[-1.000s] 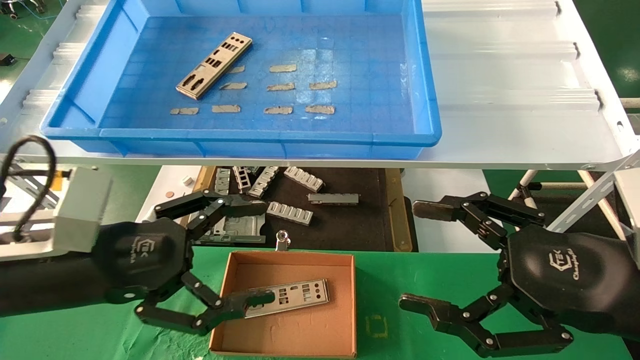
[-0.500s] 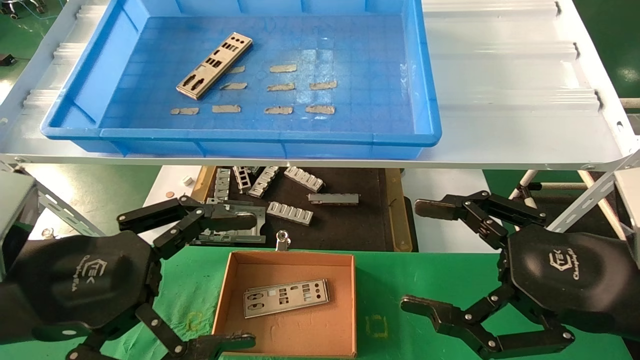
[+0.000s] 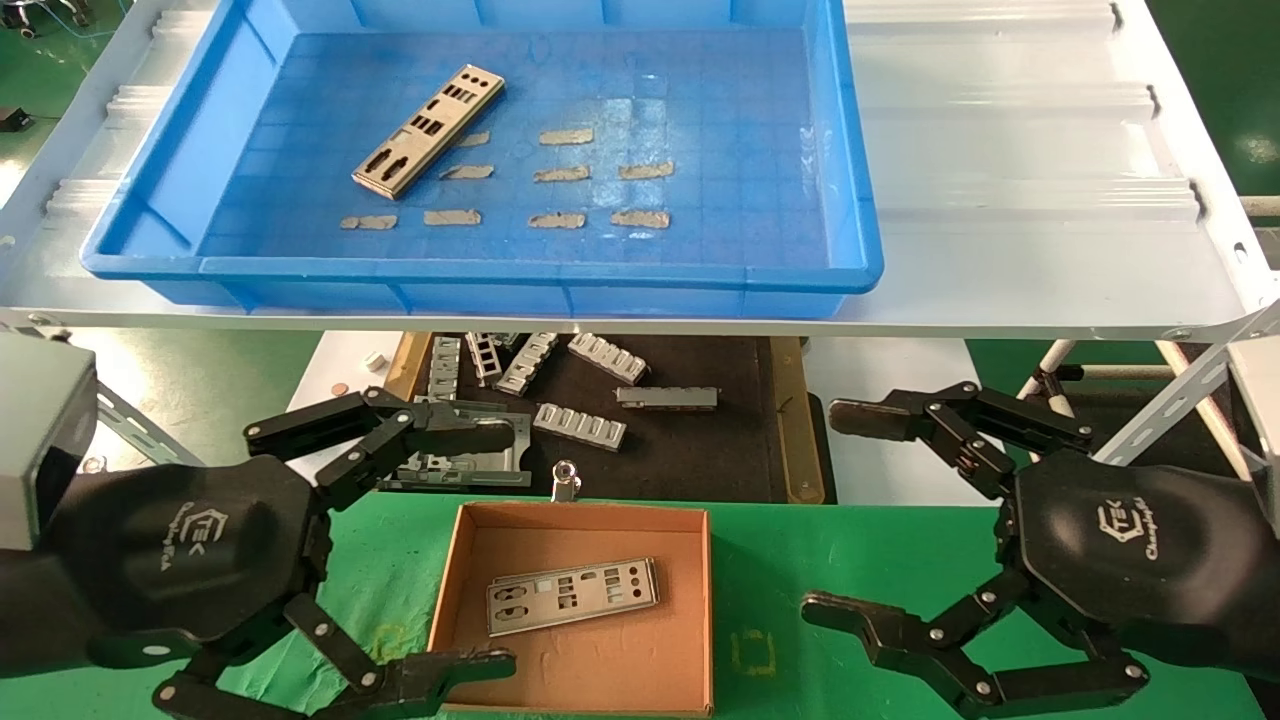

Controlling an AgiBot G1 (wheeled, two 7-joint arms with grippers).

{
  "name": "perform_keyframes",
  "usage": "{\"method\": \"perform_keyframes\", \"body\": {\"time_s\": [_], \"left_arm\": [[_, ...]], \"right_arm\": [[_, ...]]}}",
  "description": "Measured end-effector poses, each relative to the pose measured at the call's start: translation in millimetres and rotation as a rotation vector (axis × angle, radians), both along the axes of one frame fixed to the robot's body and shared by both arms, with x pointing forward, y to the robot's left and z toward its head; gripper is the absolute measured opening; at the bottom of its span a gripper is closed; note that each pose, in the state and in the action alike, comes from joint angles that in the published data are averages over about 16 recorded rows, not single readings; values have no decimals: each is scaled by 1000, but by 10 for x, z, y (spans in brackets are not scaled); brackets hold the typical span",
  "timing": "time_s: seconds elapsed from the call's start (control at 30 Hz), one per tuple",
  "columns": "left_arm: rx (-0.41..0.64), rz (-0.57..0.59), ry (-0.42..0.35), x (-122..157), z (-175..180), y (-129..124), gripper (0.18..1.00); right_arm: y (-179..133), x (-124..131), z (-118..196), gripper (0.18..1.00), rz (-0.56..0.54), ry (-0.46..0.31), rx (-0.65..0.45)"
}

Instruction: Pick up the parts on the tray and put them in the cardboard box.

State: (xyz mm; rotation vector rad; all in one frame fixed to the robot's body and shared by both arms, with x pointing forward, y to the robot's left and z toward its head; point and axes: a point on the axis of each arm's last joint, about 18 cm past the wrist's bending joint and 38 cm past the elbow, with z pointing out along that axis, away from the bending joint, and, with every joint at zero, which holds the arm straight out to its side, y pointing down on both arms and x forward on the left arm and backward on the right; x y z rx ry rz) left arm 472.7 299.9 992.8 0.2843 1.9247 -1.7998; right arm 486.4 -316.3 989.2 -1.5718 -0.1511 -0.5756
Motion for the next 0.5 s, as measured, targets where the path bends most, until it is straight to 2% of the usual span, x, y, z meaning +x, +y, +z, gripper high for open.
{"method": "perform_keyframes", "body": {"time_s": [0.5], "left_arm": [[-1, 4, 1, 26, -8, 1, 1001]], "right_arm": [[0, 0, 0, 1001, 0, 0, 0]]}}
